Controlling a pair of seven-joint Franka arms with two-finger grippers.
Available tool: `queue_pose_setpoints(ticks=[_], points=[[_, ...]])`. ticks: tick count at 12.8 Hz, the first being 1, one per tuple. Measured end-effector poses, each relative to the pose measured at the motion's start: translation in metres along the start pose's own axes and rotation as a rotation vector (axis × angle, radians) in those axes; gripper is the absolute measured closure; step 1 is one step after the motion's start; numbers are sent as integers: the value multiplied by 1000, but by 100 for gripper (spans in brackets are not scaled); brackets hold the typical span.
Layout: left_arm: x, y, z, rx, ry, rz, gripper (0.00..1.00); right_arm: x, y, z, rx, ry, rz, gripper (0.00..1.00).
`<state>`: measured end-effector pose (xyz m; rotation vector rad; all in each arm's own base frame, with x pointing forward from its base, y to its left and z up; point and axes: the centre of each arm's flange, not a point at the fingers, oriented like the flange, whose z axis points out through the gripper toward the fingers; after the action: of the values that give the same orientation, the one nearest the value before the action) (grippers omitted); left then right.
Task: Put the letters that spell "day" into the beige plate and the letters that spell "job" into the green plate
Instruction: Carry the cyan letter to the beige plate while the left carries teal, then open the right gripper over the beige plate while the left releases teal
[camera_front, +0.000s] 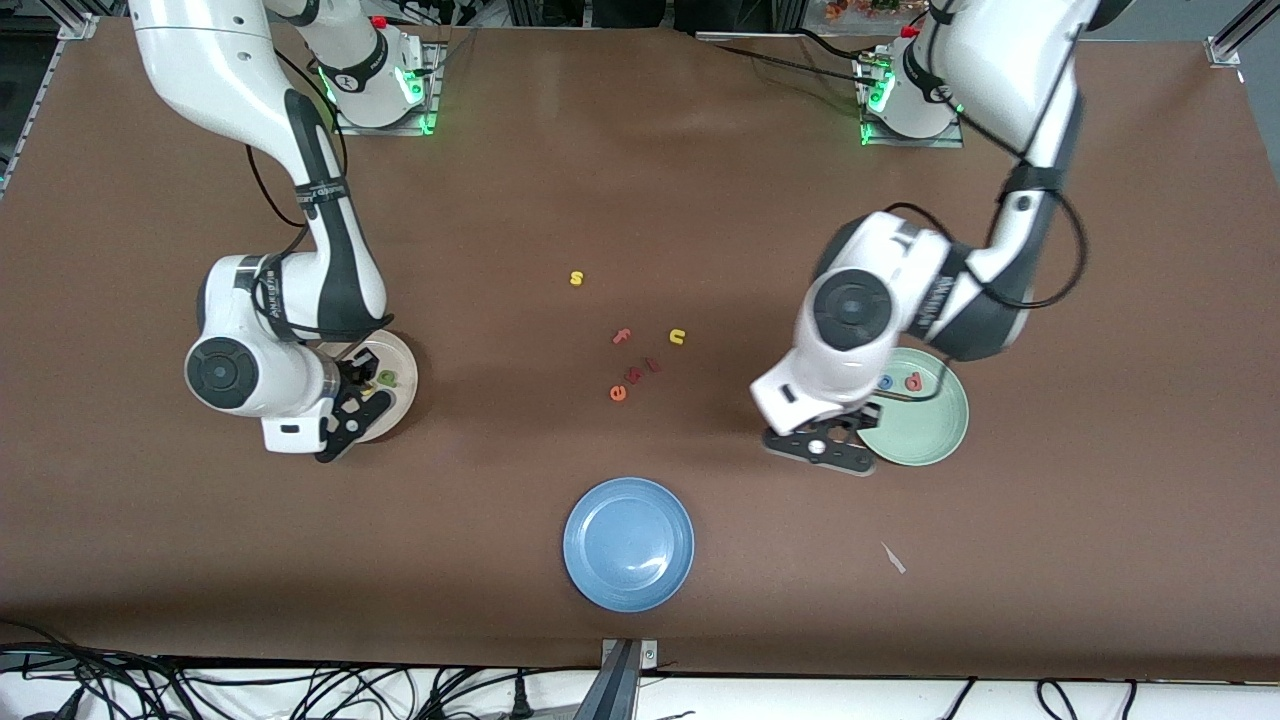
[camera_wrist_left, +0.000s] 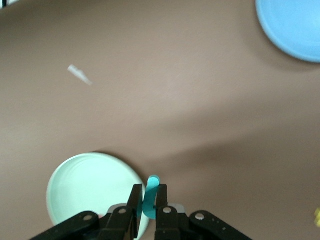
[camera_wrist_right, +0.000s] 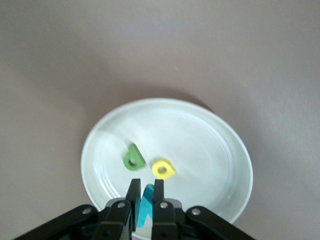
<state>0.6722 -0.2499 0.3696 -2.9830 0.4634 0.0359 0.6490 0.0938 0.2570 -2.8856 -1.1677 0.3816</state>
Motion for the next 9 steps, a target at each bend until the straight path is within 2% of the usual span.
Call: queue_pose_setpoints(ticks=[2, 5, 7, 9], points=[[-19, -53, 6, -24, -42, 51, 88, -11, 9, 9, 12, -14, 29, 86], [-41, -82, 38, -37, -111, 138, 88, -20, 19, 19, 48, -6, 73, 80], [-46, -80, 57, -44, -103, 189, 88, -19, 18, 16, 51, 3, 92, 60], [-56, -84, 89, -52, -64, 223, 88, -15, 12, 10, 67, -8, 148, 37]])
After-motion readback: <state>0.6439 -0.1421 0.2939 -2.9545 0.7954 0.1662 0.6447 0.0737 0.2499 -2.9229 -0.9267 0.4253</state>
